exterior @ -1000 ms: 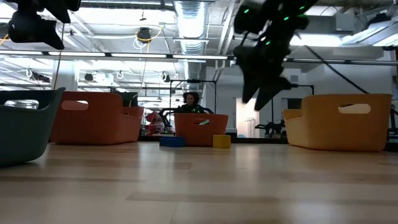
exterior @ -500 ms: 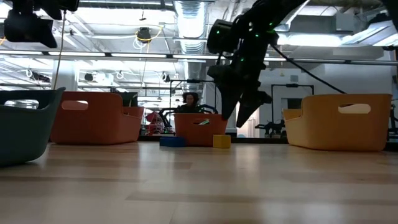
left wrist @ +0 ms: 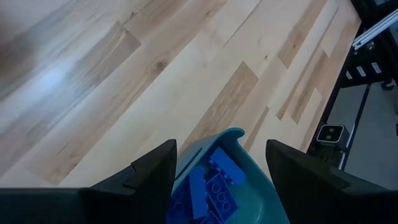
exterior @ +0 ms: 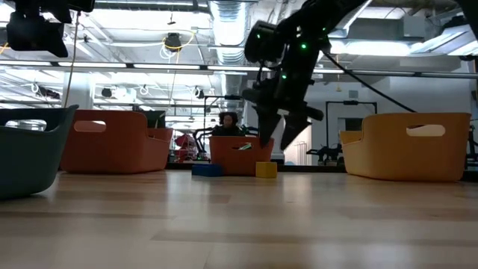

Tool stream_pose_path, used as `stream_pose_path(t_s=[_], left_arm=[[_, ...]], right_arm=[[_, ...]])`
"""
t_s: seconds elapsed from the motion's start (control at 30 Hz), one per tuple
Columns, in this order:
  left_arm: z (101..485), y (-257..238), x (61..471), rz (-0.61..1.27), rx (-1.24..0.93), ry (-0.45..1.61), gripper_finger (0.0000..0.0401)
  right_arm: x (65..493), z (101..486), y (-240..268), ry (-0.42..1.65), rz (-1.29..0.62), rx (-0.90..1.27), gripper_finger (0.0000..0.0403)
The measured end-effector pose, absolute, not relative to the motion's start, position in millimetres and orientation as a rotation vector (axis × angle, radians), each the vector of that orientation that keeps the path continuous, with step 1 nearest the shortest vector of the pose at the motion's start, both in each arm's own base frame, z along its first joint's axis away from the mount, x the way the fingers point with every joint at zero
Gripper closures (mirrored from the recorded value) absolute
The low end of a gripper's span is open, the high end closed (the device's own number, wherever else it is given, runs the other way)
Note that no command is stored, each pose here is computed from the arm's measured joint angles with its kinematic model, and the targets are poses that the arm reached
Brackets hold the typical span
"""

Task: Sort blocks
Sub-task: Put the yellow block into the yellow bin

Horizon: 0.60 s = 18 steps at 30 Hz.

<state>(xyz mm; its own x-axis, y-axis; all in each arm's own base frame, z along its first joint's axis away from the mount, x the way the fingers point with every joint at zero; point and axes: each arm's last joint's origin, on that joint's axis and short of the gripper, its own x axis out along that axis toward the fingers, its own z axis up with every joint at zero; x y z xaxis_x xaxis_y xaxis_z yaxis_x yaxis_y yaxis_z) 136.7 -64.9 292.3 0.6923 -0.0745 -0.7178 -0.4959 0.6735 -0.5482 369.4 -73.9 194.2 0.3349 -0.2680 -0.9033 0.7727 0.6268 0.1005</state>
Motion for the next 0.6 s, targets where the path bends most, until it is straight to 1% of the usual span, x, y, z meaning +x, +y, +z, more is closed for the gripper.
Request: stream_pose_path(t_s=[0.13, 0.2, 0.43, 0.6], left_arm=[[292.3, -64.9, 136.7, 0.270, -0.820, 0.786, 0.0161], [292.3, -65.0, 136.7, 0.267, -0.822, 0.788, 0.0161], [292.1, -65.9, 136.3, 0.246, -0.834, 0.812, 0.0161], [292.1, -66.4, 136.3, 0.238, -0.849, 0.822, 0.0161]], right_arm=[[378.8, 198.3, -66.4, 0.913, -0.729, 0.537, 0.0126], [382.8, 193.6, -64.8, 0.897, -0.721, 0.534, 0.0126], [380.9, 154.8, -57.5, 0.984, -0.758, 0.516, 0.0126], [391.4, 142.6, -49.9, 0.945, -0.732, 0.510, 0.0126]])
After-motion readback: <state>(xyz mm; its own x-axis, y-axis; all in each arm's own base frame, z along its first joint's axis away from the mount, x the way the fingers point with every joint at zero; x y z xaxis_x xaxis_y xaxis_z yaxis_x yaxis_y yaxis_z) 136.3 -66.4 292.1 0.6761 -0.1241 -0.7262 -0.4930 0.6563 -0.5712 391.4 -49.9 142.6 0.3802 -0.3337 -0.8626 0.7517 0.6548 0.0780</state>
